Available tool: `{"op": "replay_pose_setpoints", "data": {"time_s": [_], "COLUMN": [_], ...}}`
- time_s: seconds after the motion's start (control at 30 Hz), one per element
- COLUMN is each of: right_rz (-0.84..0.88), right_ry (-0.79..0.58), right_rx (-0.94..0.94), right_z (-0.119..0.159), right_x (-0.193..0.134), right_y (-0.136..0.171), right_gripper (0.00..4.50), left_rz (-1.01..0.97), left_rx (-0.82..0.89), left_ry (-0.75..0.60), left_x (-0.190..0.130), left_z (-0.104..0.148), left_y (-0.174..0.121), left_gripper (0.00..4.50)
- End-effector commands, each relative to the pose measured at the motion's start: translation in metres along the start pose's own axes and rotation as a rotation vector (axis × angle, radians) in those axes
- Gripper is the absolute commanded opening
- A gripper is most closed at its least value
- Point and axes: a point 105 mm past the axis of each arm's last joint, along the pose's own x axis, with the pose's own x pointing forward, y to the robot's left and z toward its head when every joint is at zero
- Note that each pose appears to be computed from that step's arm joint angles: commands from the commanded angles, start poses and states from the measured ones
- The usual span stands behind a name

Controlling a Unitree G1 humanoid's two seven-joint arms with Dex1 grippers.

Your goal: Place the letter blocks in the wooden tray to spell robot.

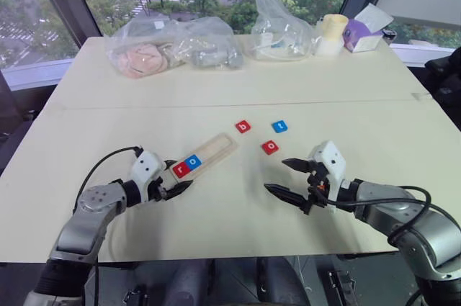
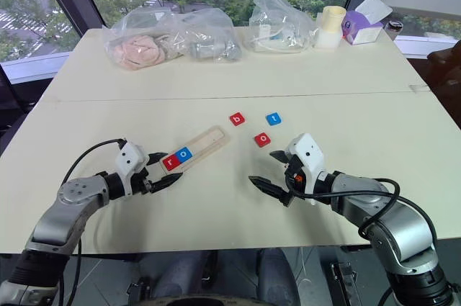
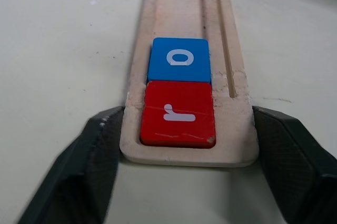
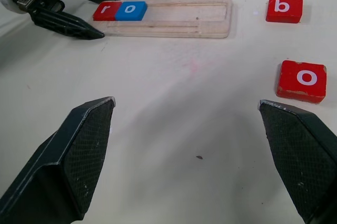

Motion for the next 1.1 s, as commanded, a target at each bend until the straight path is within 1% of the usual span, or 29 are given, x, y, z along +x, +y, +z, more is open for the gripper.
{"op": "replay_pose_setpoints", "data": {"time_s": [0.03,0.1,0.2,0.33,0.4,0.47,0.6,0.73,0.8,0.83,0.93,1.03,1.1], "right_rz": [-0.010,-0.014,-0.023,-0.050,-0.064,-0.065,-0.068,-0.080,-0.086,-0.088,-0.090,-0.091,-0.112], "right_ry": [-0.036,-0.037,-0.043,-0.038,-0.034,-0.036,-0.042,-0.042,-0.041,-0.041,-0.043,-0.044,-0.119], "right_rx": [-0.027,-0.025,-0.016,-0.016,-0.014,-0.013,-0.009,-0.007,-0.008,-0.008,-0.010,-0.014,0.010], "right_z": [0.010,0.010,0.012,0.010,0.009,0.009,0.009,0.009,0.009,0.009,0.011,0.012,0.030], "right_x": [-0.004,-0.005,-0.008,-0.014,-0.016,-0.016,-0.017,-0.019,-0.020,-0.020,-0.021,-0.020,-0.013], "right_y": [-0.001,-0.002,-0.005,-0.013,-0.015,-0.014,-0.010,-0.009,-0.010,-0.010,-0.011,-0.012,-0.020], "right_gripper": [4.50,4.50,4.50,4.50,4.50,4.50,4.50,4.50,4.50,4.50,4.50,4.50,4.50], "left_rz": [-0.006,-0.041,-0.170,-0.414,-0.475,-0.512,-0.513,-0.512,-0.522,-0.529,-0.501,-0.485,-0.461], "left_rx": [0.030,0.071,0.156,0.374,0.391,0.401,0.412,0.391,0.364,0.353,0.372,0.378,0.388], "left_ry": [0.013,-0.014,-0.034,0.057,0.045,0.037,0.032,0.014,0.012,0.013,-0.006,0.009,0.026], "left_x": [-0.002,-0.005,-0.010,-0.015,-0.013,-0.008,0.010,0.021,0.023,0.023,0.026,0.025,0.009], "left_z": [0.005,0.019,0.040,0.046,0.054,0.056,0.052,0.047,0.045,0.044,0.046,0.044,0.048], "left_y": [0.002,0.006,0.004,-0.006,-0.008,-0.008,-0.004,-0.005,-0.006,-0.007,-0.006,-0.003,0.008], "left_gripper": [3.14,3.14,3.14,3.14,3.14,3.14,3.14,3.14,4.15,4.44,4.48,4.48,4.48]}}
